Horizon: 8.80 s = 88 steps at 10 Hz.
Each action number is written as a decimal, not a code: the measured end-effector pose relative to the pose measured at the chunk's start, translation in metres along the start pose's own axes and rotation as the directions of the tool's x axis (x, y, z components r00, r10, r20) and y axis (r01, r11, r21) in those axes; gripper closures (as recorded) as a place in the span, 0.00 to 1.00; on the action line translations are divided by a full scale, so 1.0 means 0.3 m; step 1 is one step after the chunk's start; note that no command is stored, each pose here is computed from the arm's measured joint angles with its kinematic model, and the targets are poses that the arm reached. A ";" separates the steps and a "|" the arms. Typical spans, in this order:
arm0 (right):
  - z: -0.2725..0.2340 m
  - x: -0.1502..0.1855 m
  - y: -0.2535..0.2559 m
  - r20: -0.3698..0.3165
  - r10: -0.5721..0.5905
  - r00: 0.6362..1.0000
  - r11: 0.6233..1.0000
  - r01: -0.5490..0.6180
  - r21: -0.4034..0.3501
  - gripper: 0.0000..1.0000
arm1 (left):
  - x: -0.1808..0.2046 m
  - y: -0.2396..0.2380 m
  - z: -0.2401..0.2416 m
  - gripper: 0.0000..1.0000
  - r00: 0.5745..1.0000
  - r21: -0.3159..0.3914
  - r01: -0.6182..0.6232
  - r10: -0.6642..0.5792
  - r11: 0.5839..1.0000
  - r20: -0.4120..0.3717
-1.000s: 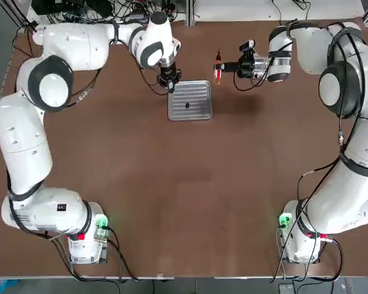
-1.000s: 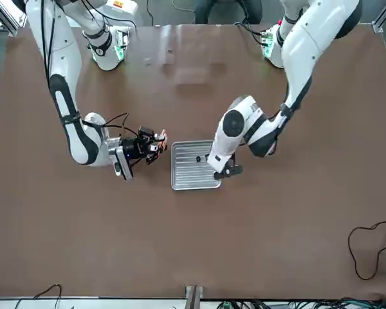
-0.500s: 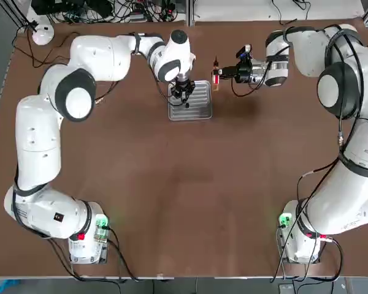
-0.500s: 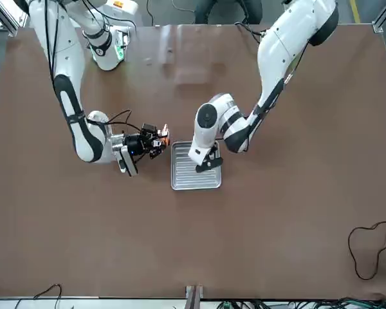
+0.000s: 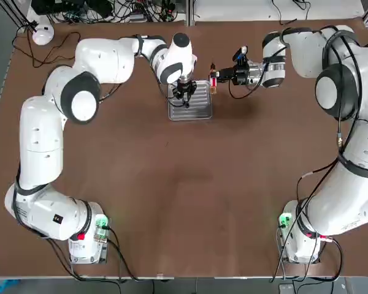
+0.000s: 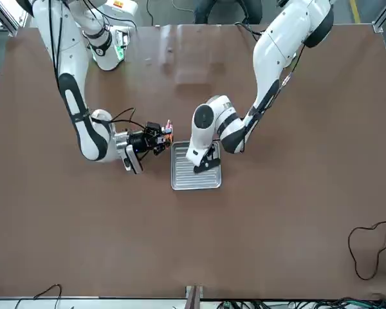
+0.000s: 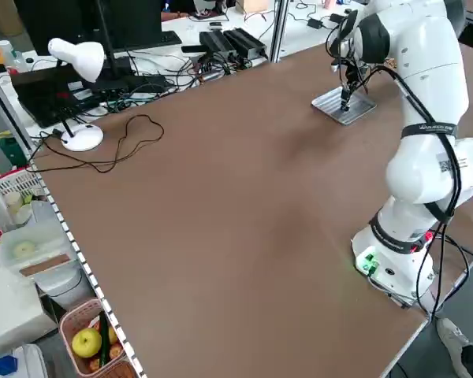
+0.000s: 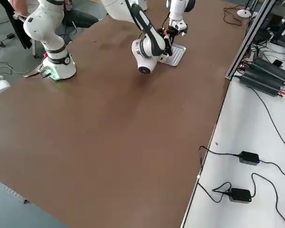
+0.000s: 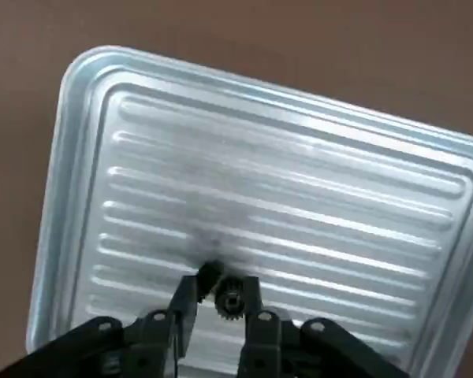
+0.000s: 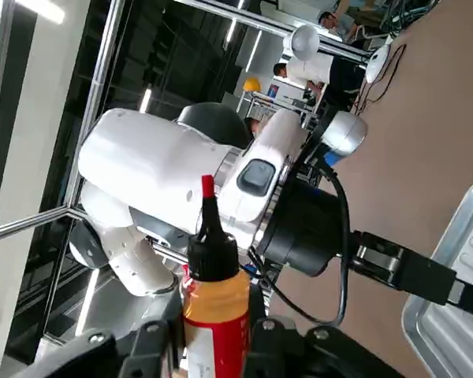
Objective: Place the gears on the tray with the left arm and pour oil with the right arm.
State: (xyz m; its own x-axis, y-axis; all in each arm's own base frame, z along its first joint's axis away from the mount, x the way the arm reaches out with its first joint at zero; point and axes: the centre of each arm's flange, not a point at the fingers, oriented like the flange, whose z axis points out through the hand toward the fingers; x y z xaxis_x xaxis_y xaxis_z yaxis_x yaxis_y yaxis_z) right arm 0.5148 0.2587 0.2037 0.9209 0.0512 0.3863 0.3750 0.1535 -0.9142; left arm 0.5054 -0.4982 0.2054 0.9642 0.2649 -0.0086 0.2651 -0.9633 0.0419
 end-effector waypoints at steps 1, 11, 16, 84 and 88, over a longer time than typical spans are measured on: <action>0.000 0.000 0.000 0.000 0.002 1.000 1.000 -0.002 0.000 0.67 | 0.001 0.001 -0.002 0.49 1.000 -0.002 0.000 0.000 1.000 -0.001; 0.115 -0.047 0.006 0.022 0.225 0.974 0.974 -0.226 0.029 0.67 | 0.466 -0.265 -0.366 0.01 0.977 0.010 -0.180 0.180 0.984 -0.113; 0.259 -0.086 0.087 -0.030 0.422 0.906 0.906 -0.423 0.000 0.67 | 0.764 -0.697 -0.633 0.01 0.970 -0.015 -0.239 0.238 0.971 -0.052; -1.558 -0.135 0.036 0.376 -0.789 0.486 0.458 0.873 -0.167 0.67 | 0.621 -1.350 -1.457 0.01 0.959 0.056 -0.285 0.285 0.957 0.006; -1.611 -0.190 0.073 0.359 -0.823 0.441 0.409 0.898 -0.164 0.67 | 0.621 -1.349 -1.456 0.01 0.958 0.056 -0.285 0.285 0.957 0.006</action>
State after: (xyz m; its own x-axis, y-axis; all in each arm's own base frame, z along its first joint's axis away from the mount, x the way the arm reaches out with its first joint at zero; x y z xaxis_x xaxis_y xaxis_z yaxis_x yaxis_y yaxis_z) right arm 0.5217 -0.2176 0.1027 0.0592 0.2503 0.9663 0.9974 -0.0536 -0.0472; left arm 0.5767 -0.0402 0.6234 0.9998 -0.0211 -0.0027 -0.0211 -0.9997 -0.0135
